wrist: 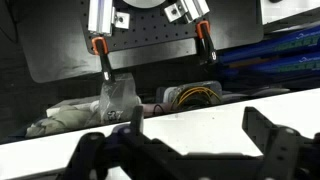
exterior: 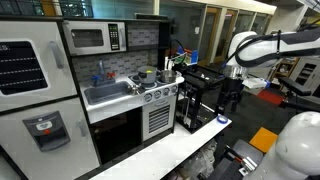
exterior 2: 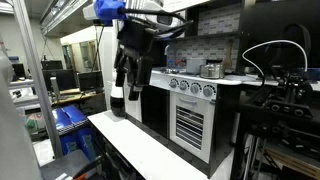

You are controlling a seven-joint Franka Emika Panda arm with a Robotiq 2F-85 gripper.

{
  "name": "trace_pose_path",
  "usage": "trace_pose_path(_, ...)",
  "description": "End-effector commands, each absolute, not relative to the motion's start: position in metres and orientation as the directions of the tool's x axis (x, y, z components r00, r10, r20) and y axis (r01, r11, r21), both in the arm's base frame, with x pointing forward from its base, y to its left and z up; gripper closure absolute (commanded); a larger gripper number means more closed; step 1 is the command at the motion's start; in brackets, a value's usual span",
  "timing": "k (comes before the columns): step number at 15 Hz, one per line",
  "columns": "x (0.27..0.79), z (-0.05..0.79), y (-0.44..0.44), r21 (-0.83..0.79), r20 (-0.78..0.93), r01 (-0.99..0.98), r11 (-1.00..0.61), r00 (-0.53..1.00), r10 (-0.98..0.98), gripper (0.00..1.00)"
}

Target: Put the lid on the small pot

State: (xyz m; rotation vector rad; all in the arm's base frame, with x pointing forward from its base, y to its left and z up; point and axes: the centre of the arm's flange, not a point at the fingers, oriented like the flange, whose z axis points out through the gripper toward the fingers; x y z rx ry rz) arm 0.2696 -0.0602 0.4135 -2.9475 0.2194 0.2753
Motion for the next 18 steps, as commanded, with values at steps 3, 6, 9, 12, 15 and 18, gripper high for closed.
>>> trace_pose_path(3,0.270,0.414,-0.060,-0.157,-0.196,-0.162,-0.974,0.972,-0.130,0.00)
trace_pose_path(6,0.270,0.414,-0.060,-0.157,-0.196,-0.162,-0.974,0.972,-0.130,0.00)
trace_pose_path(9,0.275,0.412,-0.062,-0.113,-0.182,-0.146,-0.983,0.975,-0.124,0.00)
trace_pose_path(12,0.306,0.426,-0.078,-0.089,-0.141,-0.136,-0.987,0.982,-0.123,0.00)
trace_pose_path(15,0.341,0.452,-0.085,-0.038,-0.002,-0.043,-0.998,0.999,-0.043,0.00)
trace_pose_path(18,0.385,0.470,-0.076,0.021,0.109,0.021,-1.000,0.994,0.024,0.00)
